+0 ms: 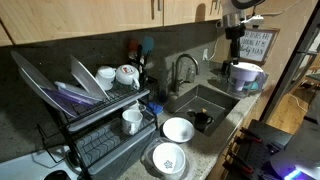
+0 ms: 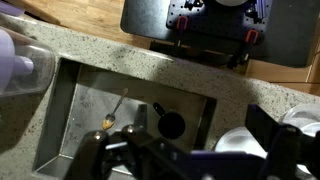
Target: Remove the grey lid from the dishrack and set it on top of the grey bowl on the left side of the counter
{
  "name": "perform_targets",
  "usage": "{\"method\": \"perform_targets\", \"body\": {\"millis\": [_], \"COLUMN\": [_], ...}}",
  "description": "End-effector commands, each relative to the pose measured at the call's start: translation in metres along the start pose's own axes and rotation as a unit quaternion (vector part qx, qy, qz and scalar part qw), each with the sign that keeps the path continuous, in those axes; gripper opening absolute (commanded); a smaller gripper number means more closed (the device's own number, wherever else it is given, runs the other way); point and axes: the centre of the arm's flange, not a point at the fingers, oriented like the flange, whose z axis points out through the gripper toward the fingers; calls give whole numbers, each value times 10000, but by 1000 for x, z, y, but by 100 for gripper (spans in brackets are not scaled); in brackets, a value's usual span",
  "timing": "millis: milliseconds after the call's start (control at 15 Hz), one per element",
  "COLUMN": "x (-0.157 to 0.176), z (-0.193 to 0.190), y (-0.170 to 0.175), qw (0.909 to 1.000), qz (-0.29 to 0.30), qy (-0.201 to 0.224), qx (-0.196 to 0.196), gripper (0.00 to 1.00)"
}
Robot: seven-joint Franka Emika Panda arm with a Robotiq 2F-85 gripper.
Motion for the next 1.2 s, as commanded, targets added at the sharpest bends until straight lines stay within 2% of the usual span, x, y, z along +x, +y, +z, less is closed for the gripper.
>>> {"method": "perform_targets", "body": {"millis": [0,400,733,933,1133], "x": [4,16,21,23,27], "z": [3,19,35,43,49], "y": [-15,-56,-95,-115,-134], "qw": [9997,9961,9886,9832,9817], "qz": [-210,-802,-1415,-1747,-1808], "qy": [-49,-192,-372,-479,-582], "qx": [-67,-303,-344,-244,111], "gripper": [100,100,100,100,100]}}
